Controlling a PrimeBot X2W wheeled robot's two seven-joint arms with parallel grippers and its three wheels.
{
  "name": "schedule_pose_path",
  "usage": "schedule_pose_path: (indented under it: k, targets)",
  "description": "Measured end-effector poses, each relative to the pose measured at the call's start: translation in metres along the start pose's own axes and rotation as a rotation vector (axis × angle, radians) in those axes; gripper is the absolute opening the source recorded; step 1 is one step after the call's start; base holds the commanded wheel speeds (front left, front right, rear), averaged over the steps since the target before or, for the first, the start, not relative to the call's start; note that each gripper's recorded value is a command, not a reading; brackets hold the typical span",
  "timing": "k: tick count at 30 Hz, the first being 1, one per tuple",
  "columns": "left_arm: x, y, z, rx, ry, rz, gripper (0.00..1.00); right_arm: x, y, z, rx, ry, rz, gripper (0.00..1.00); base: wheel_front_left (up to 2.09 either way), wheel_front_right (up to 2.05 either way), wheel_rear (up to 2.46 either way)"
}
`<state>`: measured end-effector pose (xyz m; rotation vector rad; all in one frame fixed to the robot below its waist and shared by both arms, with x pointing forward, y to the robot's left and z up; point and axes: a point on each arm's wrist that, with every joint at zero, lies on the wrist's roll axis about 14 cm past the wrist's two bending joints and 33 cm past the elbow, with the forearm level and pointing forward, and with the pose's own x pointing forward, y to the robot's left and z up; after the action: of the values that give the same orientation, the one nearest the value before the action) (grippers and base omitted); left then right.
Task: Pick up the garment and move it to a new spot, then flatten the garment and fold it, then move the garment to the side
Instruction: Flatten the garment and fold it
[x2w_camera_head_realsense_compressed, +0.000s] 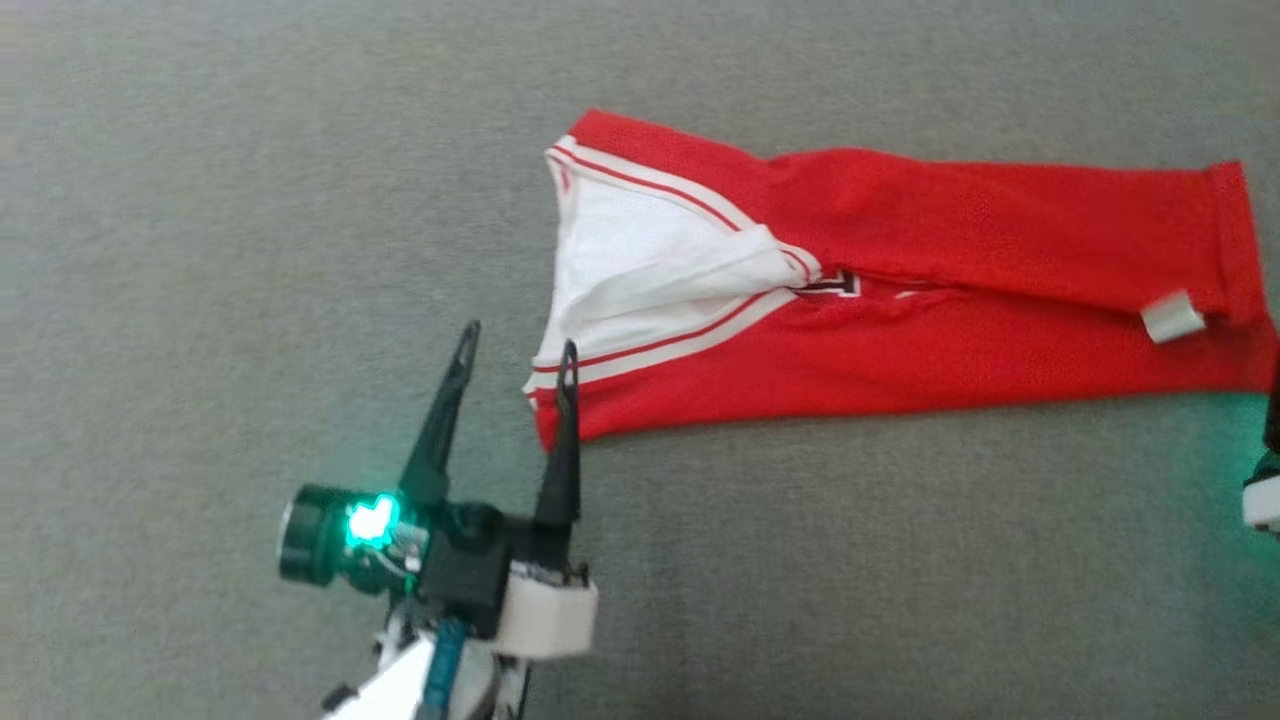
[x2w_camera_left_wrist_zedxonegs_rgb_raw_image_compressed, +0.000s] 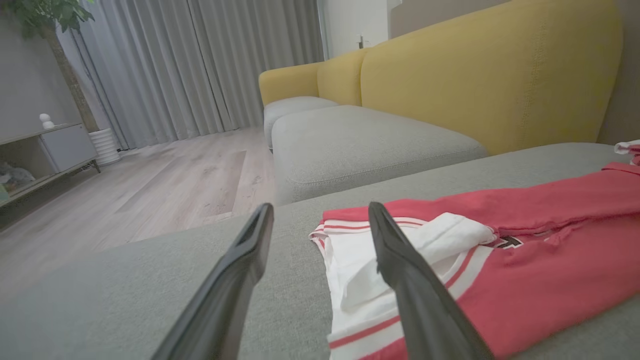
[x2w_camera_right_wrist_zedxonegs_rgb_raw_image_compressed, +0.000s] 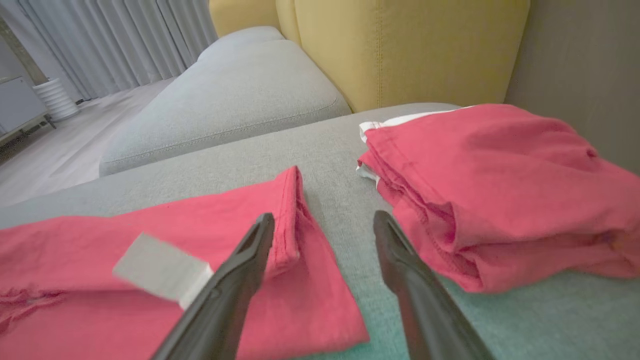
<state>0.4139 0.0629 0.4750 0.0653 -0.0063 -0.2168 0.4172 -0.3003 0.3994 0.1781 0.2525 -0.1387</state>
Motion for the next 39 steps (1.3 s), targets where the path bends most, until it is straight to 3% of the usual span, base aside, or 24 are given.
schedule_pose_path:
  k: [4, 14, 15, 16, 18, 24, 29, 32, 35, 39]
  targets:
    - [-0.017, 0.002, 0.001, -0.003, 0.001, 0.030, 1.00, 0.016, 0.006, -0.002, -0.002, 0.035, 0.006, 1.00, 0.00, 0.00, 0.00]
    - [-0.024, 0.018, 0.014, 0.016, -0.042, 0.095, 1.00, 0.026, 0.001, -0.049, 0.019, 0.266, -0.050, 1.00, 0.00, 0.00, 0.00]
    - [-0.025, 0.018, 0.013, 0.015, -0.038, 0.096, 1.00, 0.027, 0.002, -0.049, 0.028, 0.276, -0.049, 0.84, 0.00, 0.00, 0.00]
    - [-0.027, 0.017, 0.012, 0.014, -0.035, 0.094, 1.00, 0.029, 0.005, -0.049, 0.039, 0.281, -0.045, 0.47, 0.00, 0.00, 0.00]
    - [-0.028, 0.015, 0.011, 0.013, -0.034, 0.091, 1.00, 0.030, 0.010, -0.048, 0.065, 0.285, -0.033, 0.00, 0.00, 0.00, 0.00]
    - [-0.025, 0.018, 0.015, 0.016, -0.049, 0.094, 1.00, 0.027, 0.004, -0.034, 0.055, 0.224, -0.029, 0.00, 0.00, 0.00, 0.00]
    - [-0.026, 0.013, 0.013, 0.004, -0.044, 0.075, 1.00, 0.025, -0.032, 0.001, -0.003, 0.137, -0.080, 0.00, 0.00, 0.00, 0.00]
    - [-0.024, 0.010, 0.014, 0.004, -0.051, 0.063, 1.00, 0.027, -0.036, 0.031, -0.038, 0.067, -0.063, 0.00, 0.00, 0.00, 0.00]
    - [-0.022, 0.009, 0.016, 0.000, -0.057, 0.053, 1.00, 0.035, -0.009, 0.063, -0.040, -0.024, 0.023, 0.00, 0.00, 0.00, 0.00]
    - [-0.022, 0.009, 0.019, -0.002, -0.065, 0.052, 1.00, 0.035, 0.052, 0.100, -0.017, -0.131, 0.194, 0.00, 0.00, 0.00, 0.00]
